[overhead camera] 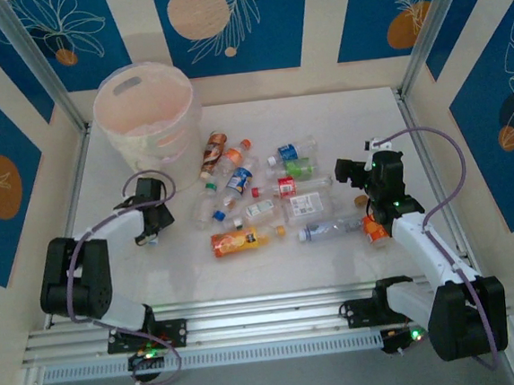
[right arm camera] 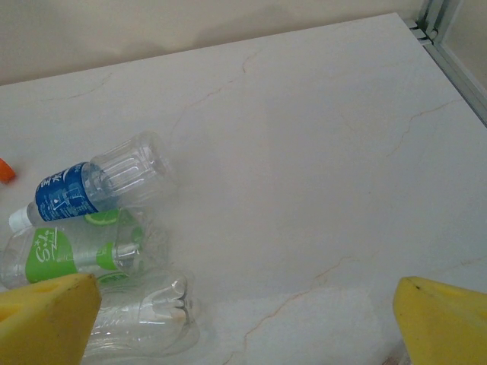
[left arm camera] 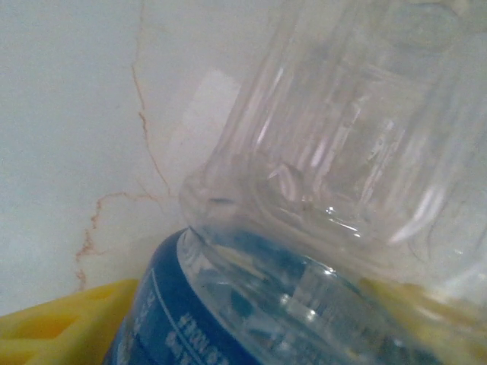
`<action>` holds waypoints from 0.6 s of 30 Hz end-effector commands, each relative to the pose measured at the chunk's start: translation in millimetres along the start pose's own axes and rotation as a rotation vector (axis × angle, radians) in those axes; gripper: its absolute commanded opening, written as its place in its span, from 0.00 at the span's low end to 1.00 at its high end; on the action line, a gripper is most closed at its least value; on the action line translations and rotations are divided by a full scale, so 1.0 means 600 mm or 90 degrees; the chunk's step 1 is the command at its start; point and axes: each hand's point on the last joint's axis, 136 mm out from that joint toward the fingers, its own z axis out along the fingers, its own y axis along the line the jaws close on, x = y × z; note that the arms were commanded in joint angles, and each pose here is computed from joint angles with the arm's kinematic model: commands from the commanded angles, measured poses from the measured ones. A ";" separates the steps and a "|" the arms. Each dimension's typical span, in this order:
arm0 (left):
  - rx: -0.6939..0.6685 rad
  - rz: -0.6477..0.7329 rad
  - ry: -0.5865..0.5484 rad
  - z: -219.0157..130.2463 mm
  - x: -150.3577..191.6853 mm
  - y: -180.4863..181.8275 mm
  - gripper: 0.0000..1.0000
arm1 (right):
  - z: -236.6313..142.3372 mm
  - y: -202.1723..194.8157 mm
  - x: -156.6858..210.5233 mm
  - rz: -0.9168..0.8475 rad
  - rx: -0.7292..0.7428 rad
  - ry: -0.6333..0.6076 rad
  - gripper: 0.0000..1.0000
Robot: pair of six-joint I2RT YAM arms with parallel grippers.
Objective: Put the plastic bottles in the bin
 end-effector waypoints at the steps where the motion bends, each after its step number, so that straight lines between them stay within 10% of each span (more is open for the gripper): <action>1: -0.008 -0.013 -0.020 -0.023 -0.003 0.021 0.56 | -0.010 0.001 -0.026 -0.005 0.006 -0.029 0.99; 18: 0.015 -0.045 -0.114 -0.138 -0.029 0.061 0.49 | -0.026 0.004 -0.043 -0.004 0.002 -0.052 0.99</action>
